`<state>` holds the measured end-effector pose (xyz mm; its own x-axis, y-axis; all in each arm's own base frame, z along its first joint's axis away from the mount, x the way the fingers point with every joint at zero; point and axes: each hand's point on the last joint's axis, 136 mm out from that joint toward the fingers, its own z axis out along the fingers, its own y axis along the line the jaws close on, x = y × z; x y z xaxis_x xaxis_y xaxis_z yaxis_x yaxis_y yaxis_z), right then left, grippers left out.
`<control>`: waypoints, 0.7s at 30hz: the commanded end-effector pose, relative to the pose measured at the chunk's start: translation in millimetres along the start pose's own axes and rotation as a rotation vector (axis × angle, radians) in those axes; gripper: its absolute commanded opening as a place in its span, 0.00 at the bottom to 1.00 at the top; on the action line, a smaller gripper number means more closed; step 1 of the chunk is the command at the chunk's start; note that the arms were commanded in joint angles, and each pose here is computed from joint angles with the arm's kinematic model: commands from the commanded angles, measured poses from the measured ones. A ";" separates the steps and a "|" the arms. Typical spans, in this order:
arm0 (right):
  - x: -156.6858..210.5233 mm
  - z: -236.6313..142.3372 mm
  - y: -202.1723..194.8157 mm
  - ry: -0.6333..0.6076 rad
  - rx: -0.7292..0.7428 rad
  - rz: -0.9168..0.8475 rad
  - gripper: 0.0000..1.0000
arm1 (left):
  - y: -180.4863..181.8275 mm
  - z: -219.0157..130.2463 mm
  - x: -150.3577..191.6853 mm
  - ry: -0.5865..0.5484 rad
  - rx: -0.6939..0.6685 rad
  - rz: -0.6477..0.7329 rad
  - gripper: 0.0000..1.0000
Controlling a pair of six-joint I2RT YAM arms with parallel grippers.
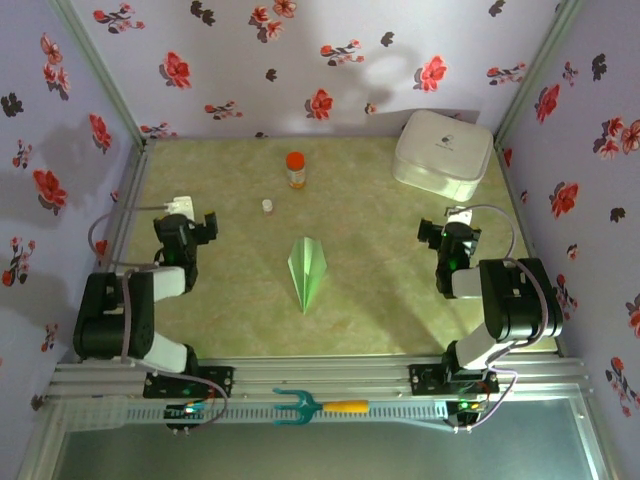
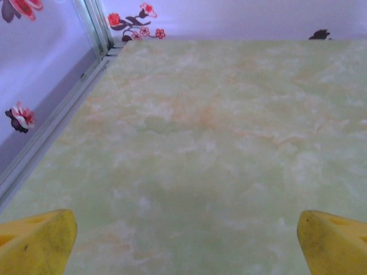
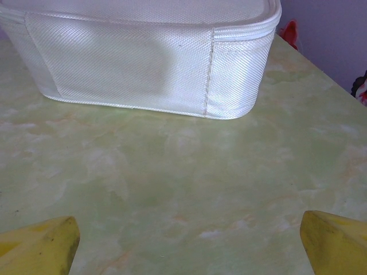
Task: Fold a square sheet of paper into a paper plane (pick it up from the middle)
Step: Reset both arms
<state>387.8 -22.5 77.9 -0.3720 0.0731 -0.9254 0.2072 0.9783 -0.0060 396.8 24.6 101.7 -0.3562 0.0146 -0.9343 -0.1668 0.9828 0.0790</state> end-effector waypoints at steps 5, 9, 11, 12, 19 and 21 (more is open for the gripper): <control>-11.8 1.1 -2.7 -0.032 0.011 0.033 0.99 | 13.7 0.9 6.4 -0.031 -0.016 -0.077 1.00; -11.8 1.1 -2.7 -0.032 0.011 0.034 0.99 | 13.1 0.4 6.5 -0.031 -0.021 -0.070 1.00; -12.1 1.2 -2.6 -0.032 0.010 0.033 0.99 | 12.7 -0.6 6.0 -0.035 -0.019 -0.069 1.00; -11.8 1.3 -2.7 -0.031 0.011 0.033 0.99 | 12.5 -0.6 4.7 -0.040 -0.019 -0.068 1.00; -11.9 1.2 -2.9 -0.031 0.012 0.032 0.99 | 12.2 -0.8 5.6 -0.037 -0.018 -0.067 1.00; -11.9 1.1 -2.8 -0.032 0.011 0.033 0.99 | 12.2 -0.7 5.7 -0.037 -0.018 -0.066 1.00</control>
<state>387.9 -22.9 78.0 -0.3715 0.0735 -0.9255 0.2083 0.9781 -0.0059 385.9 35.0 83.5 -0.3623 -0.0313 -0.9315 -0.1927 0.9804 0.0420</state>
